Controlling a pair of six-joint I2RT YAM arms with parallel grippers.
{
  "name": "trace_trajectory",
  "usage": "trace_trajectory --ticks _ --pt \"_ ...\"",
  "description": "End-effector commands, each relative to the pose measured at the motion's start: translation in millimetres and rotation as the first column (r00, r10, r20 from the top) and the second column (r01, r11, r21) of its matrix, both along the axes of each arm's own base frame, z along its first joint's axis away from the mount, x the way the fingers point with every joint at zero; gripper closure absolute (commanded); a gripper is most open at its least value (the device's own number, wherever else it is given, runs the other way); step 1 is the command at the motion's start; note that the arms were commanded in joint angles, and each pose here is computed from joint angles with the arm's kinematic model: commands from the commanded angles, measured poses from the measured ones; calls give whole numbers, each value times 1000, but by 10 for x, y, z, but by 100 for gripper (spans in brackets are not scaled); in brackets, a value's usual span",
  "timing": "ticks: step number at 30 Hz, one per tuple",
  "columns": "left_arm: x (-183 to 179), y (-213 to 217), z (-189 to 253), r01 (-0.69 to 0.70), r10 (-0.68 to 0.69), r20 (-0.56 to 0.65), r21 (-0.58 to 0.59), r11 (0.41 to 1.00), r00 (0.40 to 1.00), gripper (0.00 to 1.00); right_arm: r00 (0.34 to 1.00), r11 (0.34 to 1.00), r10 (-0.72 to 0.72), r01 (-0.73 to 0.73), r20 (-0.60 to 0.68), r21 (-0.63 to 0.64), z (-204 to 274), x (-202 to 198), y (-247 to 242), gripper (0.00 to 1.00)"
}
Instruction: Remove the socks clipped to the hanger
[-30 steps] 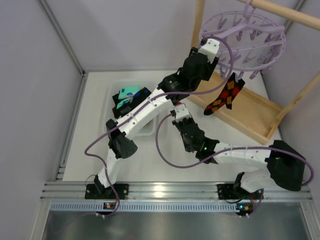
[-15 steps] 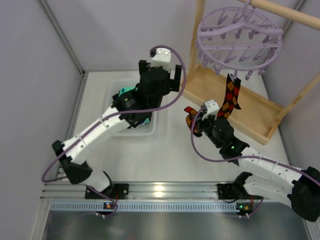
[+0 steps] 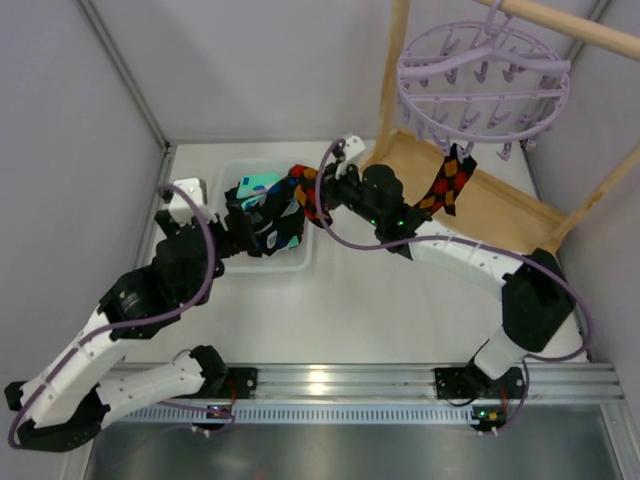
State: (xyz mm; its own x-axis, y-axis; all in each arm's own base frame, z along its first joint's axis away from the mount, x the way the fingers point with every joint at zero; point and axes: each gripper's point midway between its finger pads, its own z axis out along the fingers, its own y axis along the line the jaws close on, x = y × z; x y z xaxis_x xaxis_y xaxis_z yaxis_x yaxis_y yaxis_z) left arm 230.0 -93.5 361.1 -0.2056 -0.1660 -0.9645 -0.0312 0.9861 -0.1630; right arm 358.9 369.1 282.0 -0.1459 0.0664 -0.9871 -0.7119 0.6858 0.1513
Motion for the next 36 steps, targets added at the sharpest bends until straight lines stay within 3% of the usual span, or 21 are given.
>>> trace_trajectory --ticks 1,2,4,5,7,8,9,15,19,22,27,28,32,34,36 --pt "-159 235 -140 -11 11 -7 18 1000 1000 2 994 989 101 -105 36 106 341 62 550 100" --pt "-188 358 -215 -37 37 -1 69 997 999 2 992 983 109 -117 60 144 575 114 681 100" --pt "-209 488 -284 -89 88 12 89 992 996 2 992 987 124 -121 -25 107 168 275 960 100" --pt "-216 525 -328 -115 114 14 70 991 993 2 994 986 114 -112 -7 120 307 343 1086 100" --pt "-221 522 -441 -125 124 8 40 991 992 2 993 998 70 -70 -95 10 -316 494 1284 100" --pt "-214 494 -482 -121 121 1 31 992 993 2 996 1000 18 -18 -91 7 -299 556 1364 100" --pt "-196 458 -547 -114 115 -16 49 992 993 2 989 999 -7 0 -148 -45 -713 602 1443 100" --pt "-171 500 -672 -128 133 -39 108 986 990 2 940 973 -137 69 -312 -219 -1846 593 1508 100" --pt "-226 609 -597 -151 151 -10 57 987 988 2 930 978 -118 47 -349 -205 -1972 528 1583 100" --pt "-247 646 -606 -156 157 -4 51 986 988 2 939 988 -88 40 -332 -148 -1689 520 1627 98" --pt "-254 664 -596 -160 160 -1 45 986 987 2 961 998 -45 34 -274 -46 -936 483 1606 72" --pt "-253 663 -602 -160 161 -3 45 986 987 2 962 999 -43 34 -268 -37 -870 466 1583 49" --pt "-249 673 -598 -166 166 -4 38 985 986 2 978 998 -27 38 -208 50 -215 355 1375 35" --pt "-251 684 -594 -169 170 -3 35 985 985 2 978 997 -30 43 -206 59 -151 323 1230 33" --pt "-253 694 -595 -173 173 -4 34 984 985 2 985 992 -26 46 -170 114 219 253 1039 28"
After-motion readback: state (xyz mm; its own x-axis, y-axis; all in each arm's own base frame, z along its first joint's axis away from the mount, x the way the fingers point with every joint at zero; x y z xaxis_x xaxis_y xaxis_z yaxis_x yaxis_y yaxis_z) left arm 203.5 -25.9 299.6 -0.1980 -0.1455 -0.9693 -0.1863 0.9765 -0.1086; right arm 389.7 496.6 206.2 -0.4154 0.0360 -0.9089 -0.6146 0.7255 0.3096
